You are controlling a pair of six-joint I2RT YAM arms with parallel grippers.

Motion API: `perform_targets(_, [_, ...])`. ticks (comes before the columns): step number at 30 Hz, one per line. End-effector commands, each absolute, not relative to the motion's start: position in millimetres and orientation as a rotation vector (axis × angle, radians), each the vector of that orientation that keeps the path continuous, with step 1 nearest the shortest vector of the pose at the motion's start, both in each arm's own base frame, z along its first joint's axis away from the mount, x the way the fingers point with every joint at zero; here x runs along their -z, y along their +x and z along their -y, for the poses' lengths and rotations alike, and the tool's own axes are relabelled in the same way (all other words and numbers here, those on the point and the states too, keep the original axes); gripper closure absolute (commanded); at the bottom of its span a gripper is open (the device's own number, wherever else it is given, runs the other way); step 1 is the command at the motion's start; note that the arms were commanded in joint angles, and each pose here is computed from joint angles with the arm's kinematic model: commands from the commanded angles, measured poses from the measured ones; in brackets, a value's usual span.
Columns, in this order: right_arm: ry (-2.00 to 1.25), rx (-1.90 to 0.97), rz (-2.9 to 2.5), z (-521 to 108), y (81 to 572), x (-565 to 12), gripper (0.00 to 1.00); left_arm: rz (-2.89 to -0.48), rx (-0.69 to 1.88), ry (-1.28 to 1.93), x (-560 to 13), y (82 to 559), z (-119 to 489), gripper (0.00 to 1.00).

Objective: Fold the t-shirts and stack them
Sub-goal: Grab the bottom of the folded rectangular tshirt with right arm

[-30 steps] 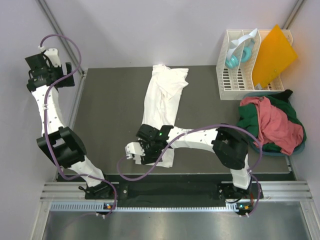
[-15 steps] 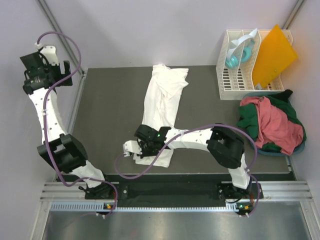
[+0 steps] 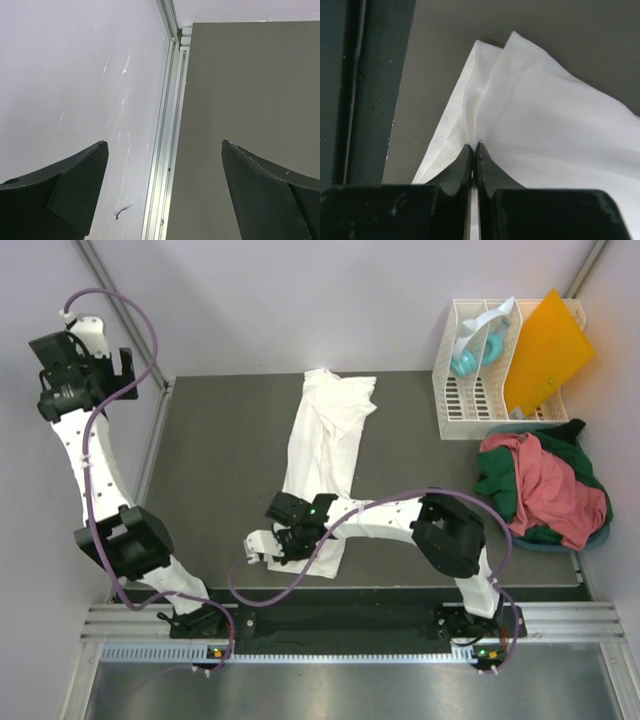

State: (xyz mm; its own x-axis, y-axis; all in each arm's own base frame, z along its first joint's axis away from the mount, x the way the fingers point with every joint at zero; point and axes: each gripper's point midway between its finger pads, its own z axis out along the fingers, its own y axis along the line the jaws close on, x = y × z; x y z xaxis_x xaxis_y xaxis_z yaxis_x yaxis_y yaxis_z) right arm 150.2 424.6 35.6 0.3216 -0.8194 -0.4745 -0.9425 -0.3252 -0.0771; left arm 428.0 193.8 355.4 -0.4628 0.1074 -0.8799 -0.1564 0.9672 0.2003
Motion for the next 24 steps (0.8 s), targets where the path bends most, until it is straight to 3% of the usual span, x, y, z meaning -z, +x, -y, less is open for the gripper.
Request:
perform_targets(1, [-2.301, -0.620, -1.447, -438, 118, -64, 1.00, -1.986, -0.297, -0.050, -372, 436, -198, 0.01])
perform_targets(3, [-2.321, -0.629, -1.443, -436, 111, -60, 1.00, -1.990, -0.286, -0.052, -370, 439, -198, 0.01])
perform_targets(4, [-2.330, -0.628, -1.436, -436, 107, -59, 0.95, -1.990, -0.284, -0.052, -371, 439, -197, 0.01])
perform_targets(7, [-2.331, -0.576, -1.445, -431, 111, -54, 0.48, -1.990, -0.274, -0.053, -370, 440, -196, 0.01])
perform_targets(10, [-2.317, -0.548, -1.452, -430, 115, -57, 0.34, -1.999, -0.267, -0.056, -366, 440, -196, 0.01])
perform_targets(24, [-2.229, -0.374, -1.537, -415, 132, -36, 0.30, -1.992, -0.276, -0.055, -369, 437, -195, 0.01])
